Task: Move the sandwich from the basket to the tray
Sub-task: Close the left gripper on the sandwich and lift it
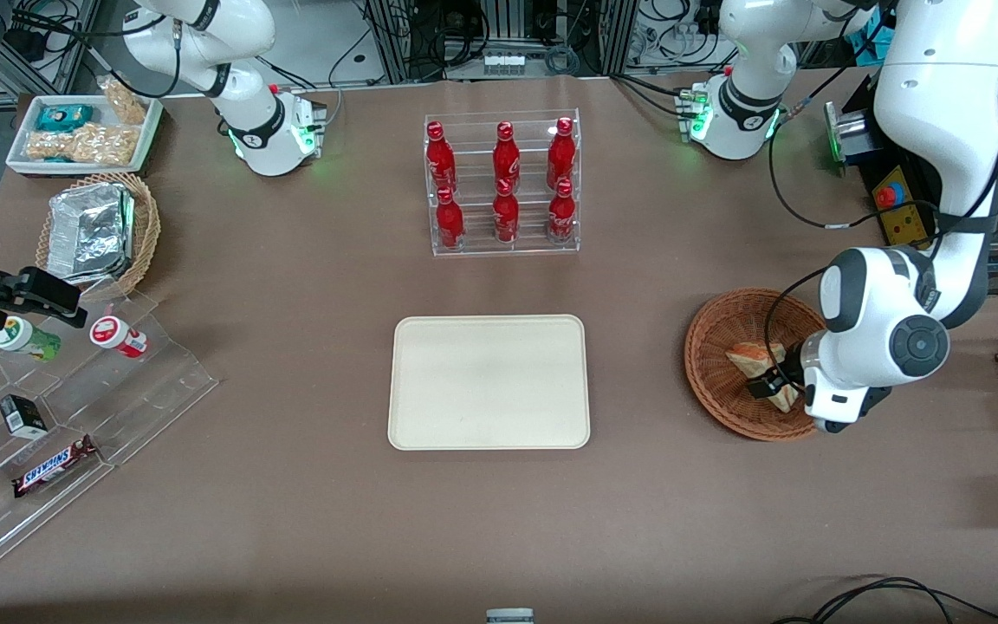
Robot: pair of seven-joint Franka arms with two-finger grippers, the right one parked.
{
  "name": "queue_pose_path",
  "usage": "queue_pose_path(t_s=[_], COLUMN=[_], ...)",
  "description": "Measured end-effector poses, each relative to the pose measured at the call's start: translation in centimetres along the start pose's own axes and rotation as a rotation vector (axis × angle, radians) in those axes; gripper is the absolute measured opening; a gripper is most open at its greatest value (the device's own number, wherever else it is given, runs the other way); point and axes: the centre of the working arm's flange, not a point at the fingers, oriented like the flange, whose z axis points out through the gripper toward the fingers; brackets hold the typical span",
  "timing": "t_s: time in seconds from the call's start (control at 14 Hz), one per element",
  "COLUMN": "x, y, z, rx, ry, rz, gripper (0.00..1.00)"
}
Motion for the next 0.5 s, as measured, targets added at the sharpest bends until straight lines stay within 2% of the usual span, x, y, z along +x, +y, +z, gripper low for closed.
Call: queue_pose_path(t_s=[0.21, 0.36, 0.5], x=[-0.3, -0.4, -0.4], y=[-0.3, -0.3, -0.3], z=[1.1, 1.3, 1.6], rx=[0.013, 0.016, 0.022], ry=[-0.018, -0.021, -0.027], rz=[-0.002, -0.004, -0.001], gripper=[1.00, 0.96, 0.77])
